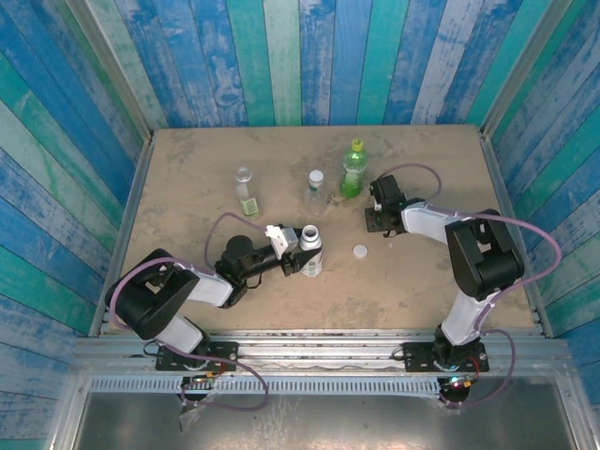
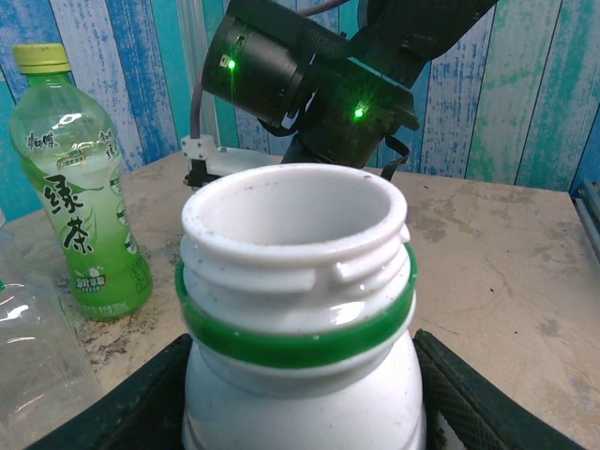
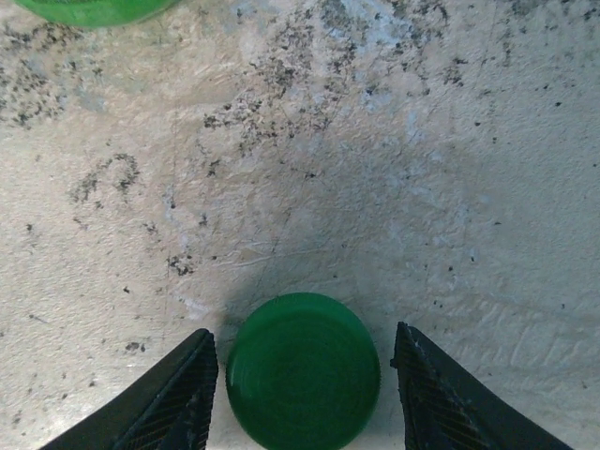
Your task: Screw on the bottle caps
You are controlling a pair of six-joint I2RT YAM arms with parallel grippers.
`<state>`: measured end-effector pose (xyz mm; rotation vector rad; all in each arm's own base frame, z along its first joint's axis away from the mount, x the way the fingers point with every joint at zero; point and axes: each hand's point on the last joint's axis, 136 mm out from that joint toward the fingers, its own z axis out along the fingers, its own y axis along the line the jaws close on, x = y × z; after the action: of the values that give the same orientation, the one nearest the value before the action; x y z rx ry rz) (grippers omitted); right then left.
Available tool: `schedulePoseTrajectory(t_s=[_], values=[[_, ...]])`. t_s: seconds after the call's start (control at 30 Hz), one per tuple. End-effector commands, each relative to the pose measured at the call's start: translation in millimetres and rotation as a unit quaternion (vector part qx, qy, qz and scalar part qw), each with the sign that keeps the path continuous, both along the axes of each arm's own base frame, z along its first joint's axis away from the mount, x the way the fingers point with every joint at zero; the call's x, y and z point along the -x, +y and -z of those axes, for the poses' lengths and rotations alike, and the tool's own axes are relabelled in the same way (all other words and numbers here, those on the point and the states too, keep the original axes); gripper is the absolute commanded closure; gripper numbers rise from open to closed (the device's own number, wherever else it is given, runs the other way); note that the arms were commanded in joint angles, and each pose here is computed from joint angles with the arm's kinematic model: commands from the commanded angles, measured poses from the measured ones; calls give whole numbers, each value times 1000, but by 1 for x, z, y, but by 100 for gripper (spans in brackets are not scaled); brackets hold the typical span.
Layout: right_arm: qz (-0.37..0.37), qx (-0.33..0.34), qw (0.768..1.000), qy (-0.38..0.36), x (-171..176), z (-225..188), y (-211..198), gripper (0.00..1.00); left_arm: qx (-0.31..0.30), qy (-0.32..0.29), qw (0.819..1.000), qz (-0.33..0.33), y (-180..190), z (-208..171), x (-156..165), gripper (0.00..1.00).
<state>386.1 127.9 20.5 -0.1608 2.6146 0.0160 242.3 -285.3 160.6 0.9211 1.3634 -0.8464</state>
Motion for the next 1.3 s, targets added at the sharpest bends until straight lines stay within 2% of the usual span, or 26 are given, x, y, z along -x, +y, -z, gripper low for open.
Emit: schedulePoseTrajectory(t_s=[0.0, 0.3, 0.67, 1.0, 1.27], values=[[9, 9, 1000, 9, -2, 5, -4, 51, -12, 6, 1000, 2, -2, 9, 0, 46], [2, 2, 1000, 3, 2, -6, -2, 60, -13, 5, 1000, 0, -1, 7, 0, 46], [-42, -12, 999, -13, 30, -54, 13, 60, -16, 3, 1000, -3, 1, 7, 0, 45], [-146, -39, 987, -53, 74, -138, 62, 60, -22, 2, 1000, -3, 0, 9, 0, 45], [-258, -93, 958, -81, 111, -200, 130, 60, -19, 1, 1000, -4, 1, 10, 0, 45]])
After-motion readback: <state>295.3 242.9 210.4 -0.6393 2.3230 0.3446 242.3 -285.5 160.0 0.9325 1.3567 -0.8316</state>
